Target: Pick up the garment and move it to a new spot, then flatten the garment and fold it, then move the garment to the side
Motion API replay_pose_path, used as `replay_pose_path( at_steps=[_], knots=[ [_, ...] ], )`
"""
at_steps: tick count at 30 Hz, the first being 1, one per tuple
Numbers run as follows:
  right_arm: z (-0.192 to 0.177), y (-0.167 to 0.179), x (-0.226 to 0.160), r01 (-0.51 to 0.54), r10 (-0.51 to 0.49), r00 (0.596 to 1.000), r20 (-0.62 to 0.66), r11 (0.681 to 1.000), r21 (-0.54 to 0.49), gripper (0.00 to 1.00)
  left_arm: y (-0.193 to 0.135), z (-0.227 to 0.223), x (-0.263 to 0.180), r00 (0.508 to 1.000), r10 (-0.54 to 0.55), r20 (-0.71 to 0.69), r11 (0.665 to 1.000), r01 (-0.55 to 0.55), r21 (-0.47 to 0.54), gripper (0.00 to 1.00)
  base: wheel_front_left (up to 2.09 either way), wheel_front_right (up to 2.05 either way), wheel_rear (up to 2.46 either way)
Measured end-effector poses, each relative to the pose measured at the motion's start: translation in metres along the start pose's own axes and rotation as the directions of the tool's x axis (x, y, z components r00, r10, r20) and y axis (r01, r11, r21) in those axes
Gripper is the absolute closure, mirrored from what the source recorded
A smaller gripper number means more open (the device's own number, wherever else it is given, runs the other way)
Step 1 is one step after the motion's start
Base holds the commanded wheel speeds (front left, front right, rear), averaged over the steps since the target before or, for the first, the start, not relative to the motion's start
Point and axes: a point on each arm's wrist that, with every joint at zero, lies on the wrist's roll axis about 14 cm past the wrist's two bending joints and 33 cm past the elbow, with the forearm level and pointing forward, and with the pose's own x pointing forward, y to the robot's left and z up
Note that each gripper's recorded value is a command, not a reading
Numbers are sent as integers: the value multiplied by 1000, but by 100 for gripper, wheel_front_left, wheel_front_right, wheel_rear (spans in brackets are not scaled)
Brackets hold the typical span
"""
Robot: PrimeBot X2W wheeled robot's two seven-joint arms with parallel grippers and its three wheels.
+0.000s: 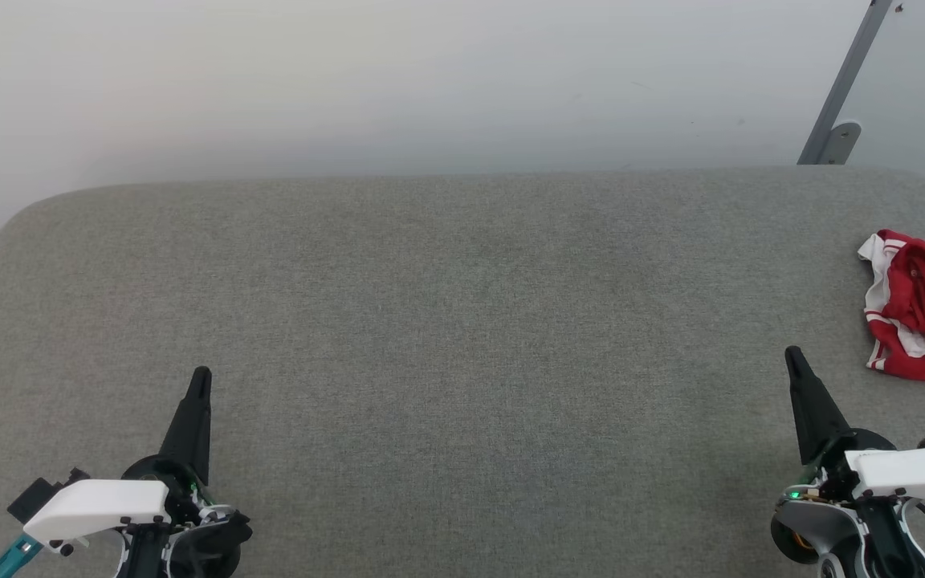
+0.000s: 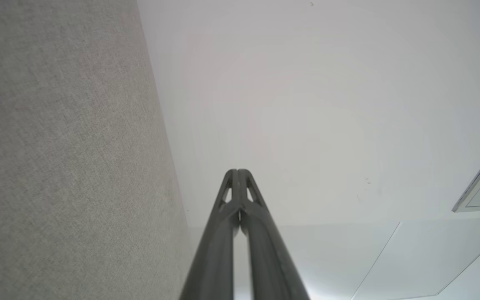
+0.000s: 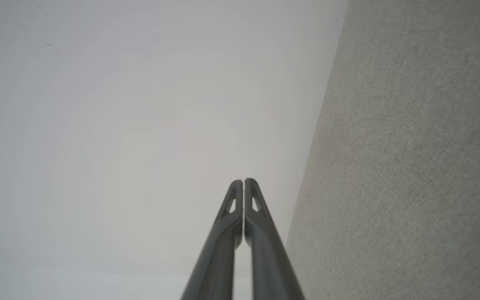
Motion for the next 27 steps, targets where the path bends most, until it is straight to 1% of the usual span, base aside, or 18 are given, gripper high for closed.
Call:
replay_pose_path(
  at_steps=[27],
  knots=[
    [0, 0, 0, 0, 0, 1000, -1, 1000, 0, 100, 0, 0, 0, 1000, 0, 0, 1000, 0, 0, 100, 0, 0, 0]
  ],
)
